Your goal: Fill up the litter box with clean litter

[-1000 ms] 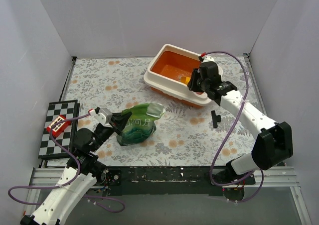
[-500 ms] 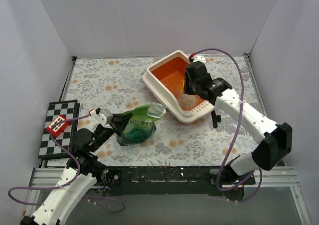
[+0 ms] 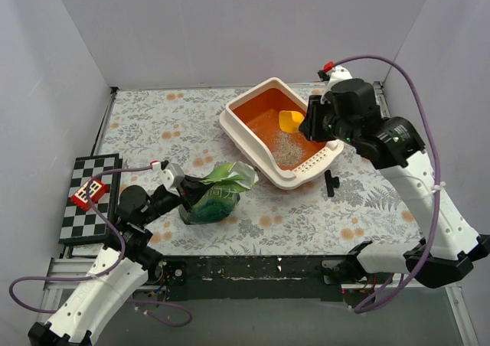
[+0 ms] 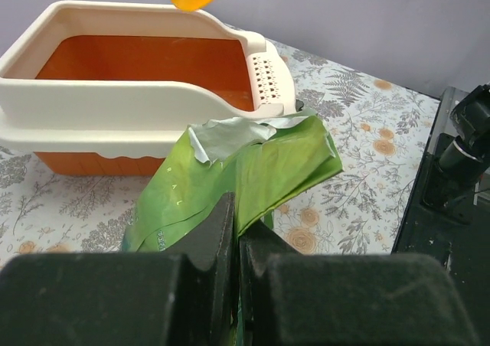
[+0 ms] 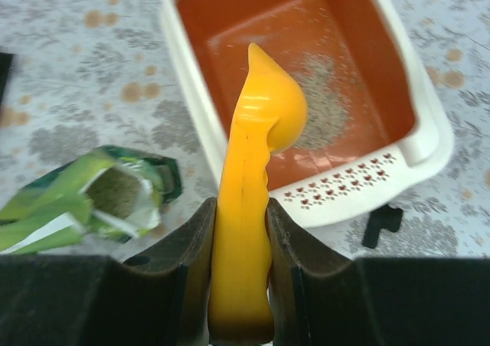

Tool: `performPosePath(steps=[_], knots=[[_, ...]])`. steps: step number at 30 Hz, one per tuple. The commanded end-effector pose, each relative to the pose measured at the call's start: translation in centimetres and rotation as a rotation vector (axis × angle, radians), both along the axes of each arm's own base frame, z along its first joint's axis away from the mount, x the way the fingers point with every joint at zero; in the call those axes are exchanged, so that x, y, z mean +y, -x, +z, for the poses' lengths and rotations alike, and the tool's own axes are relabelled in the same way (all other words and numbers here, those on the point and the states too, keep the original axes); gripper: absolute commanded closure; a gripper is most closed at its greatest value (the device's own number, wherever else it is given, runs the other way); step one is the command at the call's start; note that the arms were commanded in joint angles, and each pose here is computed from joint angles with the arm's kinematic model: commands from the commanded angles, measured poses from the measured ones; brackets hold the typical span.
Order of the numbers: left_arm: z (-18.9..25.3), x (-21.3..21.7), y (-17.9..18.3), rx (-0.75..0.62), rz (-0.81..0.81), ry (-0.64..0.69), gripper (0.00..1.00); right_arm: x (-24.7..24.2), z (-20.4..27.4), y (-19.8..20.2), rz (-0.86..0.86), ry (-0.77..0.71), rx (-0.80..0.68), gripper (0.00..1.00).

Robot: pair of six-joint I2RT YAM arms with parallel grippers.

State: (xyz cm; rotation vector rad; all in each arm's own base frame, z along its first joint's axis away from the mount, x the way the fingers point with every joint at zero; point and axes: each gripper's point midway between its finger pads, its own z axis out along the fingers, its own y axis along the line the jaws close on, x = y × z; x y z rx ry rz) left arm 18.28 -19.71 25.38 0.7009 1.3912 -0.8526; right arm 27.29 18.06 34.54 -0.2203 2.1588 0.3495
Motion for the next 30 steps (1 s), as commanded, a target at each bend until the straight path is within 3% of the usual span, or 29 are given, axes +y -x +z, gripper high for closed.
performPosePath(steps=[1,5,11,30], knots=[[1.3,-0.4,1.4,0.008,-0.059,0.003,1.0,2.6,3.9,6.1,0.285,-0.165,0.062,0.99],[1.6,0.7,1.1,-0.004,0.014,0.019,1.0,3.7,3.8,9.8,0.423,-0.253,0.145,0.99],[1.3,1.4,0.6,0.013,0.072,0.019,1.0,4.1,2.9,12.3,0.529,-0.27,0.224,0.99],[0.8,1.2,1.2,0.016,0.043,0.028,1.0,8.4,-0.6,7.7,0.586,-0.221,0.306,0.99]])
